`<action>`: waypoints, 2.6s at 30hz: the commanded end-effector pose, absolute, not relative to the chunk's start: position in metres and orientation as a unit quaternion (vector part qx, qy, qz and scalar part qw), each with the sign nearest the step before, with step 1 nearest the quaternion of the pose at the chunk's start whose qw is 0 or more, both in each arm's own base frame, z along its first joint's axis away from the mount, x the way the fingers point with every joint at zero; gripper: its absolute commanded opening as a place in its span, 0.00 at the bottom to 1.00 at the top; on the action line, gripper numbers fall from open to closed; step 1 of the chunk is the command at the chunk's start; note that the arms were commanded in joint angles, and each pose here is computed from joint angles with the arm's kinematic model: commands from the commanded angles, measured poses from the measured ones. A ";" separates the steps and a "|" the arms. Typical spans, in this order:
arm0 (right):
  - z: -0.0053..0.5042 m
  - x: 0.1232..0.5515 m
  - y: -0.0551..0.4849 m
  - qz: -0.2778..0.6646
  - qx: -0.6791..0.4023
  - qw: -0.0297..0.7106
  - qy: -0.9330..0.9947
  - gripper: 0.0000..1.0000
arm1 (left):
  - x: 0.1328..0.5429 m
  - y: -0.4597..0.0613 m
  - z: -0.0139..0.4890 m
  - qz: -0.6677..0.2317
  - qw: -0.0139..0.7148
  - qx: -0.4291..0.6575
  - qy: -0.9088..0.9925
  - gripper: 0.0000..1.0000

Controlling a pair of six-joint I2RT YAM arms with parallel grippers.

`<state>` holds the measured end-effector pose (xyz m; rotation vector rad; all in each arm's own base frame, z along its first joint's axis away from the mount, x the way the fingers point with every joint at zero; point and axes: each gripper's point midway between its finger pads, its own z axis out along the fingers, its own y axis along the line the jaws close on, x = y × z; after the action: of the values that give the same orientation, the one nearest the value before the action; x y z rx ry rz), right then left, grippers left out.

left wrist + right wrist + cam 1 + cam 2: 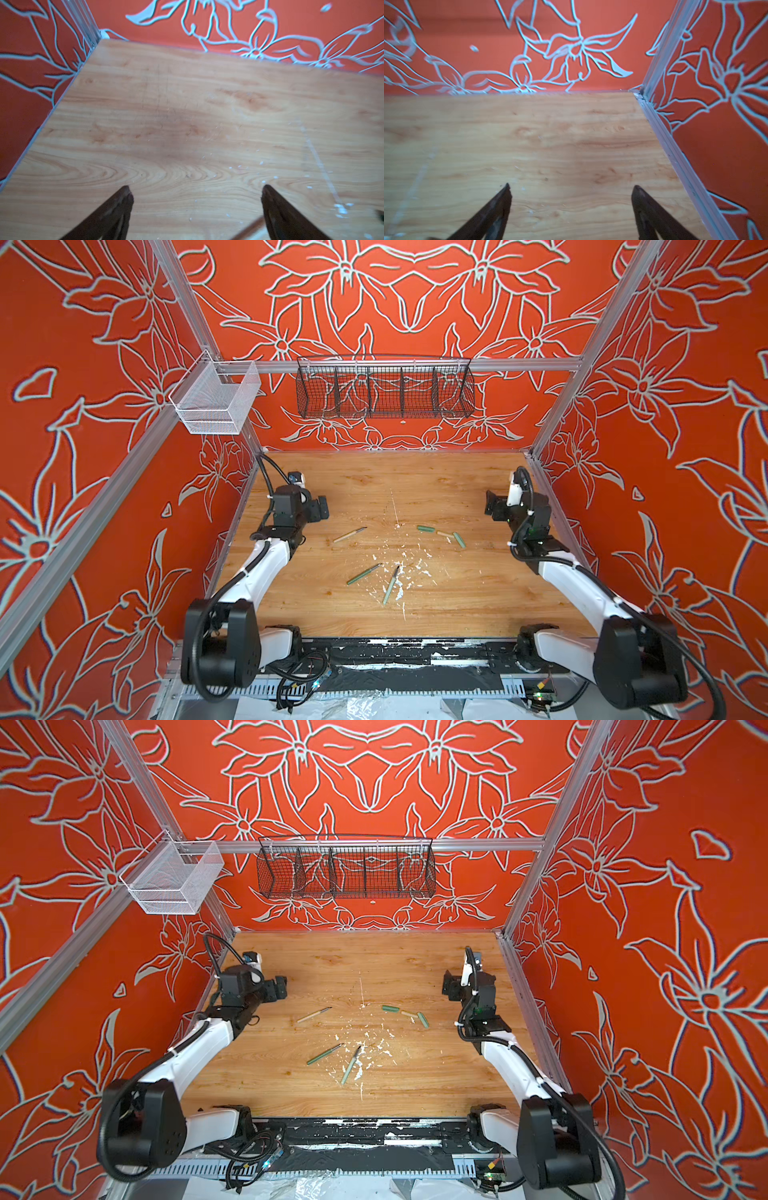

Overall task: Insert pens into pen caps
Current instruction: Pick up the pen cap from the middle-right of the table.

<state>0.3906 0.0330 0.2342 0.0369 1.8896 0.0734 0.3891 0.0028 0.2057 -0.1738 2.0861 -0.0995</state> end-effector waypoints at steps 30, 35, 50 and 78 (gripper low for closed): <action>0.119 0.300 0.144 -0.060 -0.109 0.190 0.974 0.76 | 0.232 -0.136 0.257 -0.261 0.435 0.068 0.859 0.97; 0.102 0.309 0.131 -0.047 -0.099 0.173 0.979 0.70 | 0.225 -0.125 0.245 -0.212 0.448 0.052 0.867 0.97; 0.071 0.325 0.120 -0.070 -0.167 0.114 0.977 0.39 | 0.233 -0.147 0.247 -0.199 0.481 0.087 0.849 0.97; 0.032 0.351 0.129 -0.078 -0.219 0.093 0.968 0.27 | 0.245 -0.143 0.207 -0.119 0.411 0.099 0.898 0.97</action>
<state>0.3486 0.1291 0.0346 -0.6197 2.8577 -0.2294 0.2500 -0.1403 0.2055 0.2361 2.2346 -0.2794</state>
